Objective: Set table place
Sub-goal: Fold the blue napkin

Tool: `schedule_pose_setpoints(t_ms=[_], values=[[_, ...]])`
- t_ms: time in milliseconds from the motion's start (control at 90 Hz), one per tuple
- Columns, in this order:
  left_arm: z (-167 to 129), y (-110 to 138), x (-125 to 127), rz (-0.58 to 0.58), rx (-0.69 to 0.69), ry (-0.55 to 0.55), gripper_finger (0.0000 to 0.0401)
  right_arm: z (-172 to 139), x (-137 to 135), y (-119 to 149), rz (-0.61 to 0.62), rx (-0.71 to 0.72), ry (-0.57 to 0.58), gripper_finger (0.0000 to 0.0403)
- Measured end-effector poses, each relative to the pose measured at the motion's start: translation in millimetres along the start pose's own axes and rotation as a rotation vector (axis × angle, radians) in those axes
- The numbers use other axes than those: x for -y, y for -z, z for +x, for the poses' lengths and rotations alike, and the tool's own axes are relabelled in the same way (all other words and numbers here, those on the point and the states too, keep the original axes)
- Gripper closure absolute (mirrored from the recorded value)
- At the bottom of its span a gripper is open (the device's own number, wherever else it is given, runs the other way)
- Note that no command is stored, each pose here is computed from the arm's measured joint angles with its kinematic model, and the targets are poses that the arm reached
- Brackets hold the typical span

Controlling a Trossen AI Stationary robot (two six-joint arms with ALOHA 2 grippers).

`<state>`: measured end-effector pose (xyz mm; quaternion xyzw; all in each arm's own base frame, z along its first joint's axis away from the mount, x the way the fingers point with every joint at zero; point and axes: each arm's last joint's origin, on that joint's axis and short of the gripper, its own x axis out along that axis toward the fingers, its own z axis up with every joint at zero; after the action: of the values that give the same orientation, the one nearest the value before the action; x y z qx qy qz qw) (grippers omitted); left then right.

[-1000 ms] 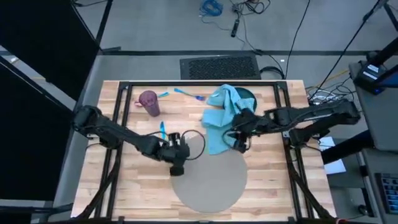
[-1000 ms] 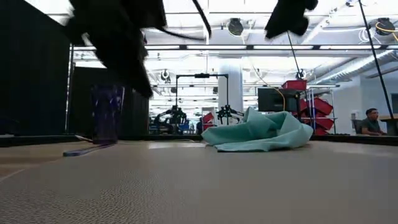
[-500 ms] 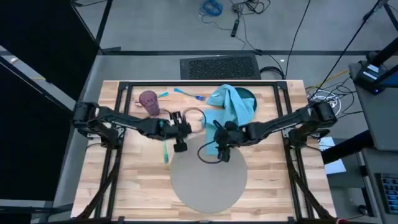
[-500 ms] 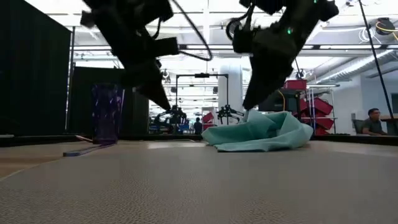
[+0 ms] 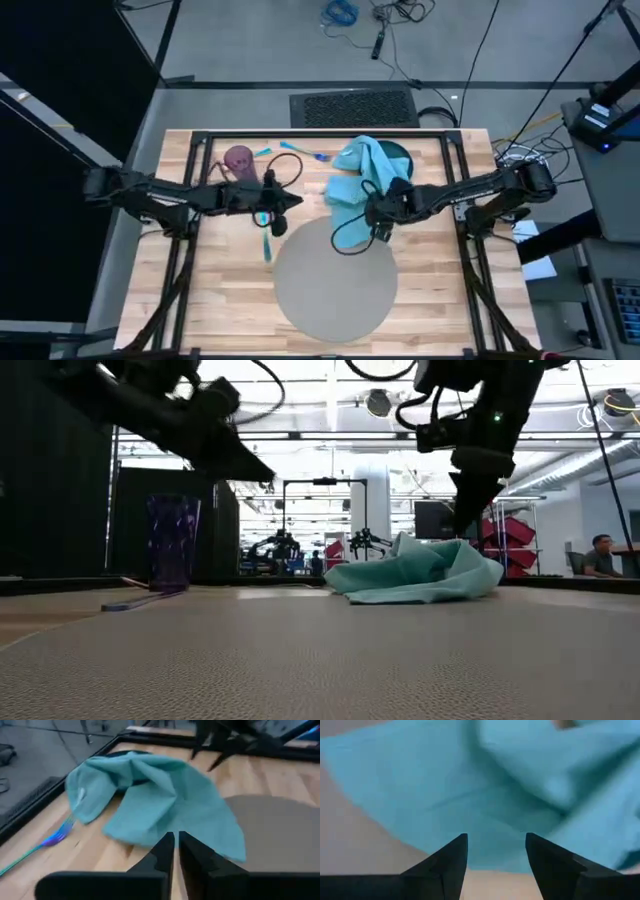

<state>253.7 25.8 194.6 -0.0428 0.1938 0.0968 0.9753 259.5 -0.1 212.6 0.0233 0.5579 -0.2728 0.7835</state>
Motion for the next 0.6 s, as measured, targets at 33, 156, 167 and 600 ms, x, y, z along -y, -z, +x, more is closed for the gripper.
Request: schedule_pose_setpoints(t_ms=[33, 156, 167, 600], values=[[6.3, 1.3, -2.7, -0.024, 0.01, 0.003, 0.0356, 1.9, 5.9, -2.4, 0.009, 0.0, 0.012, 0.0207], [28.5, -7.5, -12.2, -0.132, 0.077, -0.017, 0.0309, 12.9, 33.4, -9.5, 0.046, -0.038, 0.068, 0.019], [30.5, -8.5, -13.0, -0.14, 0.078, -0.02, 0.0305, 14.1, 36.4, -10.1, 0.052, -0.043, 0.072, 0.0188], [106.4, -5.7, -10.3, -0.163, -0.038, 0.018, 0.0266, 39.8, 102.9, -31.1, 0.2, -0.005, -0.075, 0.0163]])
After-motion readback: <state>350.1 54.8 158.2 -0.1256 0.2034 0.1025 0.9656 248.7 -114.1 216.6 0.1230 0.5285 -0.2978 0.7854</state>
